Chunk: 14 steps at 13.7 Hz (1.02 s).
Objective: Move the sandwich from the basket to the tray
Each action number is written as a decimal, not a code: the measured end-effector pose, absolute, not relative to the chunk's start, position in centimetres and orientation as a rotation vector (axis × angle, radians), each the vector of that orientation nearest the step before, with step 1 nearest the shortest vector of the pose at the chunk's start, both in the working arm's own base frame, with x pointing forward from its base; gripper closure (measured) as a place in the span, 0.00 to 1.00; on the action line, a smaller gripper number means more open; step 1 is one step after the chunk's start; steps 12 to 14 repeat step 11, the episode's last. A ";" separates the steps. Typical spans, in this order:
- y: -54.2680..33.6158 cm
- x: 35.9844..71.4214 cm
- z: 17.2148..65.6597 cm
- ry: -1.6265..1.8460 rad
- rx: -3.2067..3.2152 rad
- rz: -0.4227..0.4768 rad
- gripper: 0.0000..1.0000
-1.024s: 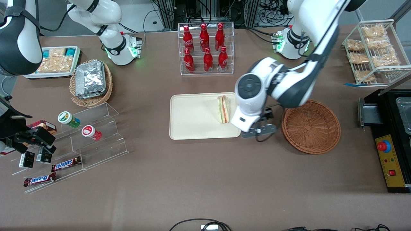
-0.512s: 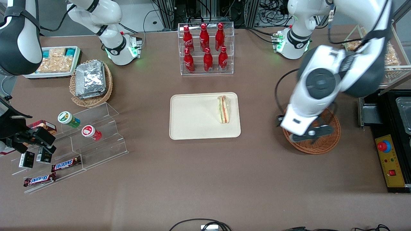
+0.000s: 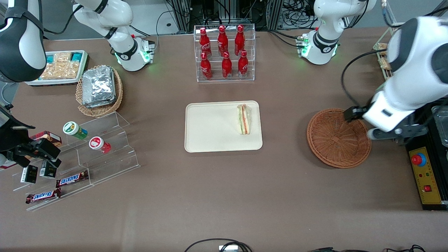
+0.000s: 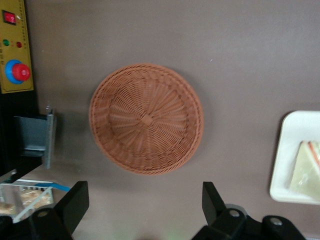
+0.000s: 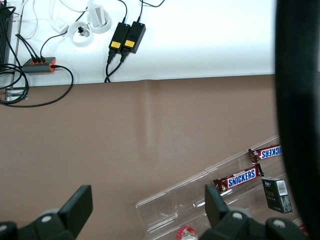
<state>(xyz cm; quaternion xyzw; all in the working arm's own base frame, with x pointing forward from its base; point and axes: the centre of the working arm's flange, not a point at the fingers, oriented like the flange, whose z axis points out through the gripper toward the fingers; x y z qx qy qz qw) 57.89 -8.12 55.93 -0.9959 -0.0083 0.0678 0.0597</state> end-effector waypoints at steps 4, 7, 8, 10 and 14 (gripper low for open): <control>-4.1 56.7 58.9 0.125 -3.064 0.177 0.00; -3.2 55.9 60.7 0.186 -3.072 0.135 0.00; -3.5 55.5 61.3 0.216 -3.080 0.120 0.00; -3.8 54.9 62.4 0.284 -3.087 0.093 0.00; -3.8 54.7 62.7 0.297 -3.086 0.086 0.00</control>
